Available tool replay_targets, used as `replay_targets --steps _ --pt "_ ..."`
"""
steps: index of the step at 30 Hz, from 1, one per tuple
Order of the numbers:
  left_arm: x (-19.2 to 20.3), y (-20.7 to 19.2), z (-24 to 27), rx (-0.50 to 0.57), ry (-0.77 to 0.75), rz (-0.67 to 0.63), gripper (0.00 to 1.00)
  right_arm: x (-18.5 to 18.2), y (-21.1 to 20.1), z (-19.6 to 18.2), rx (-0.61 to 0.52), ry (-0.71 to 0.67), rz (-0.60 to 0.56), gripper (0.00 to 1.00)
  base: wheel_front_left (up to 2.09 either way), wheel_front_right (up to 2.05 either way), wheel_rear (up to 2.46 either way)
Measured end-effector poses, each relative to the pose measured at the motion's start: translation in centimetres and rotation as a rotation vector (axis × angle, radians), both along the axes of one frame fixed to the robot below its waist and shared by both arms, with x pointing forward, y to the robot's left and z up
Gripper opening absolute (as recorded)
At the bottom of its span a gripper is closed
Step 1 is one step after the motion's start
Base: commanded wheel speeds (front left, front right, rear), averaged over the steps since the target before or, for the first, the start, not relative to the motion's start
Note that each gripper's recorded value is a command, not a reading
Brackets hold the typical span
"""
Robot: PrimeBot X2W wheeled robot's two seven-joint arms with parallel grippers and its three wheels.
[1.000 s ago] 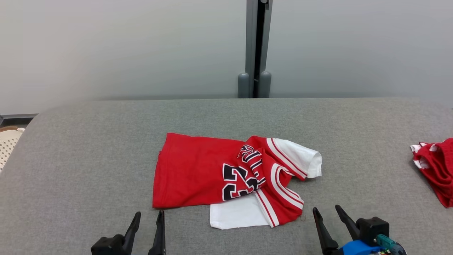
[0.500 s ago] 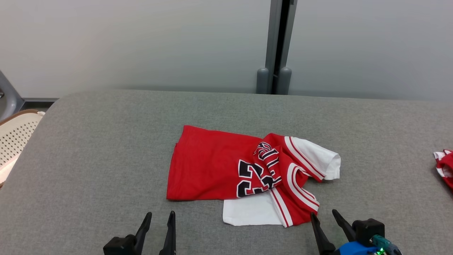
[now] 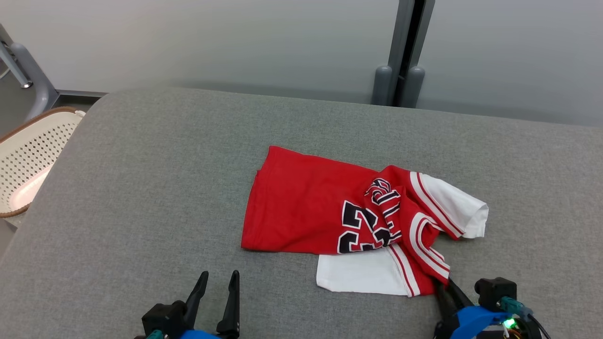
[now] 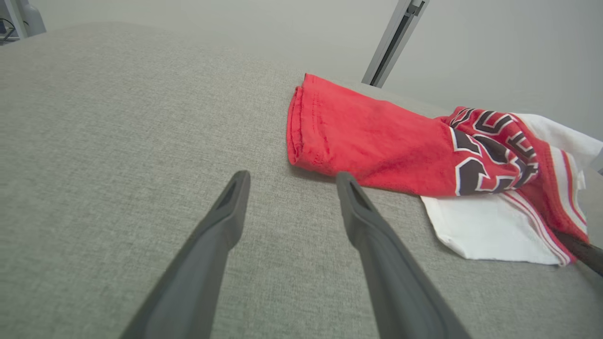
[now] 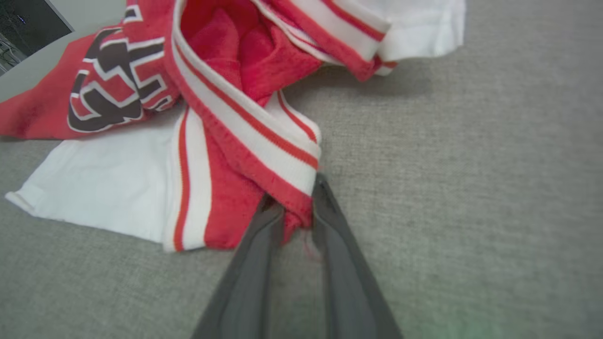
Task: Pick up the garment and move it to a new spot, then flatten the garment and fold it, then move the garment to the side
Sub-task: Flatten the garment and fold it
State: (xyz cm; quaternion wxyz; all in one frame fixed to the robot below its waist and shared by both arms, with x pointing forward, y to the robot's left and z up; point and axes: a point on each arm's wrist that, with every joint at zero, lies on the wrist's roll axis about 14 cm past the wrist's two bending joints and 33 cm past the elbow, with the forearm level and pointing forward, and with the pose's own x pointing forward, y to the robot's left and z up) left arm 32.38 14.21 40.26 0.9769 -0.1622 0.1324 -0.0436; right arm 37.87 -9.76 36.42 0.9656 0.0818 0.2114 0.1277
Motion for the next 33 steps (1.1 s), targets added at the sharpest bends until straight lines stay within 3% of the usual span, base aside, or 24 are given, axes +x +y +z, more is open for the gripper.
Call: replay_targets --steps 5,14,15,16,22,33 --pt "0.1 -0.1 0.0 -0.001 0.0 -0.005 1.0 0.2 -2.4 0.2 -0.036 -0.014 -0.068 0.0 0.0 0.0 0.0" --pt "0.2 -2.9 0.3 -0.018 -0.008 -0.092 1.0 -0.1 -12.7 1.4 -0.249 -0.062 -0.228 0.0 0.0 0.0 0.0" --pt "0.2 -3.2 0.3 -0.022 -0.007 -0.101 1.0 0.1 -13.4 1.8 -0.267 -0.073 -0.237 0.18 0.0 0.0 0.0" --pt "0.1 -3.6 0.2 -0.022 -0.005 -0.115 1.0 0.4 -14.0 2.1 -0.28 -0.083 -0.244 1.0 0.0 0.0 0.0" --pt "0.0 -6.0 0.0 -0.04 0.006 -0.188 1.0 2.0 -13.2 4.4 -0.268 -0.167 -0.255 1.0 0.0 0.0 0.0" --pt "-0.3 -12.4 -1.4 -0.119 0.088 -0.39 1.0 0.2 -11.7 3.9 -0.212 -0.166 -0.264 1.0 0.0 0.0 0.0"
